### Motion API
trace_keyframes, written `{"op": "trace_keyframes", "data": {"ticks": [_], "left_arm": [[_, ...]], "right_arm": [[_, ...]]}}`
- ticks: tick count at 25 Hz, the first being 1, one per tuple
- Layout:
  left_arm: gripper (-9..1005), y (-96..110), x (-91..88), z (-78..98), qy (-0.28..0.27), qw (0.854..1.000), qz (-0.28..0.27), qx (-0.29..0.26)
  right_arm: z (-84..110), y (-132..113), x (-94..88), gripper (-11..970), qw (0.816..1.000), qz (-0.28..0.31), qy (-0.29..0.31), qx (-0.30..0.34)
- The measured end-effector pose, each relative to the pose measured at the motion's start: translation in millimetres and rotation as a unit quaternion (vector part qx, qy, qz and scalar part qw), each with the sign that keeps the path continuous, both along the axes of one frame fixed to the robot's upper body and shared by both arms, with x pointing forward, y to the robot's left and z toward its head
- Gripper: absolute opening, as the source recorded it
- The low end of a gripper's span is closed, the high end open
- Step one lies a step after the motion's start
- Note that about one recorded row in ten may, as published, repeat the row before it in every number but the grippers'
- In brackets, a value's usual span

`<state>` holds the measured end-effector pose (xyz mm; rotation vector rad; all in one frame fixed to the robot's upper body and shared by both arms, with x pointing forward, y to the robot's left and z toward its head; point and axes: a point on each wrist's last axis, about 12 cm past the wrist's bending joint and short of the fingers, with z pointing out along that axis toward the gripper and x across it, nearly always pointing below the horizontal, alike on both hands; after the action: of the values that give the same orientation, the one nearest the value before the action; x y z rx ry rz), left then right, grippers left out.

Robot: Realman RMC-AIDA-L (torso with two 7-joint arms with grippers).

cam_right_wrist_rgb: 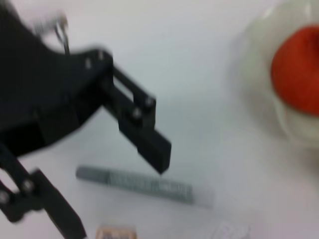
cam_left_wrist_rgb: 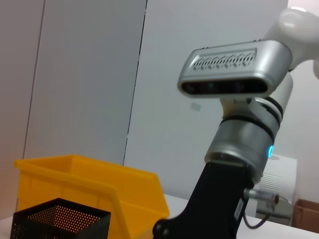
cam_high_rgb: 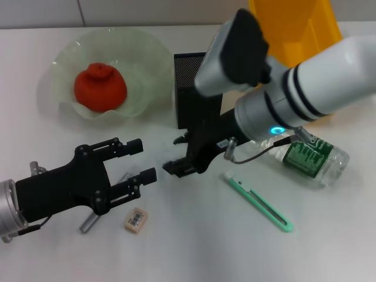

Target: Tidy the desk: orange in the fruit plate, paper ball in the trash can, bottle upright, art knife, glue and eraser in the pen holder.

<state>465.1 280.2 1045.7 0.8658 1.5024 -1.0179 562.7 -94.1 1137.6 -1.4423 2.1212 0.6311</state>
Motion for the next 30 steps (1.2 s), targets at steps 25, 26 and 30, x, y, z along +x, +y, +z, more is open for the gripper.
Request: {"op": "trace_keyframes", "data": {"ticks": [25, 26, 30], "left_arm": [[600, -1, 2.2, -2.7, 0.005, 1.000, 0.008, 0.006], [600, 0, 2.2, -2.6, 0.005, 1.000, 0.008, 0.006], [600, 0, 2.4, -2.5, 0.005, 1.000, 0.009, 0.005]], "right_arm": [[-22.5, -168, -6.4, 535, 0.859, -0.235, -0.236, 0.388], [-24.2, -174, -5.0, 535, 0.856, -0.246, -0.241, 0.385], [-31.7, -190, -1.6, 534, 0.846, -0.279, -0.259, 0.373]]}}
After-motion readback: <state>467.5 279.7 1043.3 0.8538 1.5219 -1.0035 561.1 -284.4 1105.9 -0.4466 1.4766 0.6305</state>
